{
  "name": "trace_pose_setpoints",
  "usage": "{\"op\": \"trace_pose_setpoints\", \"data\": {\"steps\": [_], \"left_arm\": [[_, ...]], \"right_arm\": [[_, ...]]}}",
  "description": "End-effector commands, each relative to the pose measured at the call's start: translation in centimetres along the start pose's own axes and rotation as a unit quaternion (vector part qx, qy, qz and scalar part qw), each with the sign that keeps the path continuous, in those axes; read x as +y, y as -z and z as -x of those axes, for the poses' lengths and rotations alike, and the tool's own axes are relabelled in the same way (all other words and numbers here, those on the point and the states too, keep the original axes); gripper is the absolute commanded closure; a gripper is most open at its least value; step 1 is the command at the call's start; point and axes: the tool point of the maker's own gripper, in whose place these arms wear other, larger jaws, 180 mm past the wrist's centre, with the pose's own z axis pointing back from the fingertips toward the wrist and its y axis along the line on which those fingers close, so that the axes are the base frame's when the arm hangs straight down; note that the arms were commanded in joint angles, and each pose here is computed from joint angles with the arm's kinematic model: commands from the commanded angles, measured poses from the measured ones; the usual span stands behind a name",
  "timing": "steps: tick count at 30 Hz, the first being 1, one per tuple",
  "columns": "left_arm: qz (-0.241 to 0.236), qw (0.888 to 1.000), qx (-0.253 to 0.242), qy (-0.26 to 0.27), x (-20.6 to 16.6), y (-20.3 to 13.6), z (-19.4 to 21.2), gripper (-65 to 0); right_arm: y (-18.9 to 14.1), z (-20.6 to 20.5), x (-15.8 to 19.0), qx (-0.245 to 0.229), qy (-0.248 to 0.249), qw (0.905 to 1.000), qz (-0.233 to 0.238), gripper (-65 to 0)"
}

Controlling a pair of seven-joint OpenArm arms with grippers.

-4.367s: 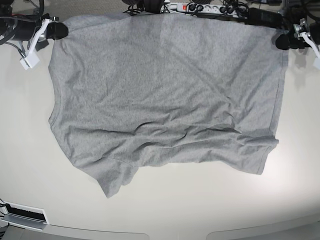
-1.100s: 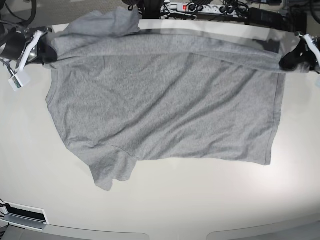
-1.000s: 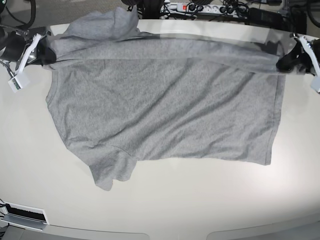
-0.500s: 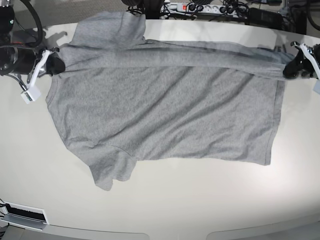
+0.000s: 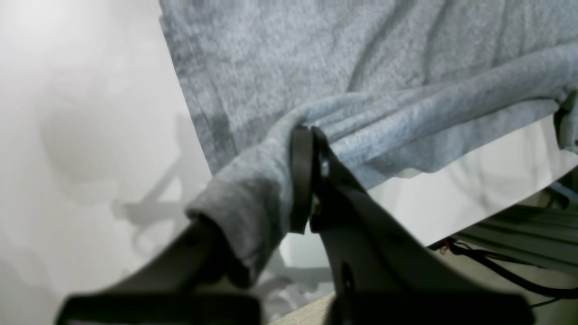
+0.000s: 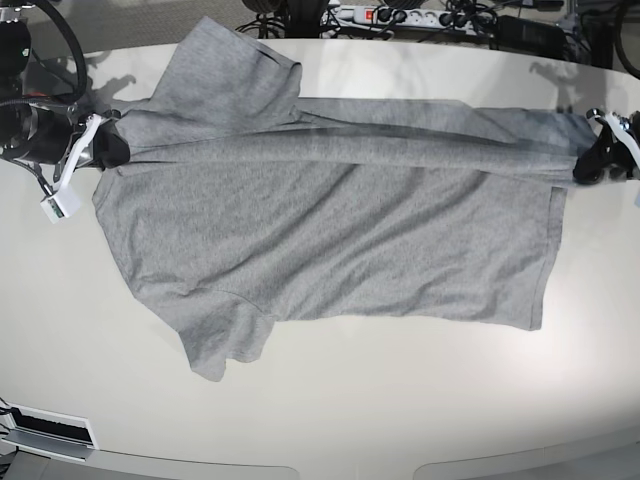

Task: Layout the t-shirt on the table in an organized manner, then fold the t-shirt properly
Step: 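Lower the folded edge onto the shirt and open both grippers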

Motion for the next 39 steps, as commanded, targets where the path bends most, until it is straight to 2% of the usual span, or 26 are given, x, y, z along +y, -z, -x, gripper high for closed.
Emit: {"op": "trace_pose_setpoints", "data": {"steps": [1, 4, 5, 6, 7, 9, 11, 12, 13, 15, 20, 23, 27, 33, 39], "left_arm": [[-0.002, 1.0, -0.019, 0.013, 0.4, -0.5, -1.5, 0.0], [-0.002, 1.0, -0.019, 0.013, 0.4, -0.5, -1.4, 0.0], [-0.002, 1.0, -0.019, 0.013, 0.4, -0.5, -1.4, 0.0], [-0.002, 1.0, -0.019, 0.013, 0.4, -0.5, -1.5, 0.0], [0.0, 1.0, -0.022, 0.011, 0.3, -0.5, -1.6, -4.4], [0.0, 1.0, -0.022, 0.011, 0.3, -0.5, -1.6, -20.1], [0.001, 1.0, -0.022, 0.011, 0.3, -0.5, -1.6, -34.2], [0.002, 1.0, -0.023, 0.01, 0.2, -0.5, -1.6, -37.9], [0.002, 1.0, -0.024, 0.009, 0.2, -0.5, -1.6, -39.0], [0.002, 1.0, -0.024, 0.01, 0.2, -0.5, -1.6, -39.0], [0.001, 1.0, 0.001, 0.011, 0.3, -0.5, -0.8, -38.9], [0.001, 1.0, 0.004, 0.011, 0.3, -0.5, -0.7, -38.7], [0.001, 1.0, 0.003, 0.011, 0.3, -0.5, -0.7, -38.8], [0.001, 1.0, 0.003, 0.011, 0.3, -0.5, -0.7, -38.8], [0.005, 1.0, -0.001, 0.008, 0.2, -0.5, -0.8, -38.8]], "right_arm": [[-0.7, -1.3, -0.5, -0.018, -0.011, 0.9997, 0.007, 0.0], [-0.7, -1.5, -0.6, -0.02, -0.013, 0.9997, 0.008, 0.0], [-0.8, -1.7, -0.8, -0.021, -0.015, 0.9996, 0.011, -1.3], [-0.8, -1.9, -1.0, -0.019, -0.019, 0.9995, 0.017, -6.3], [-0.8, -2.2, -1.2, -0.021, -0.023, 0.9993, 0.021, -11.6], [-0.9, -3.1, -1.5, -0.027, -0.029, 0.9989, 0.027, -22.0], [-1.0, -4.0, -1.7, -0.036, -0.033, 0.9984, 0.029, -28.9], [-1.1, -4.4, -1.7, -0.041, -0.034, 0.9982, 0.028, -30.5], [-1.1, -4.8, -1.6, -0.045, -0.034, 0.9981, 0.024, -30.5], [-1.2, -5.2, -0.9, -0.046, -0.027, 0.9986, 0.003, -30.4], [-1.5, -3.3, 2.7, 0.004, -0.002, 0.9951, -0.099, -30.4], [-1.9, -3.1, 4.6, -0.011, 0.017, 0.9885, -0.15, -30.4], [-1.9, -0.1, 6.2, 0.005, 0.05, 0.9823, -0.181, -30.4], [-2.1, 5.9, 7.5, 0.07, 0.089, 0.9768, -0.182, -30.4], [0.2, 8.4, 5.3, 0.069, 0.08, 0.9917, -0.073, -30.4]]}}
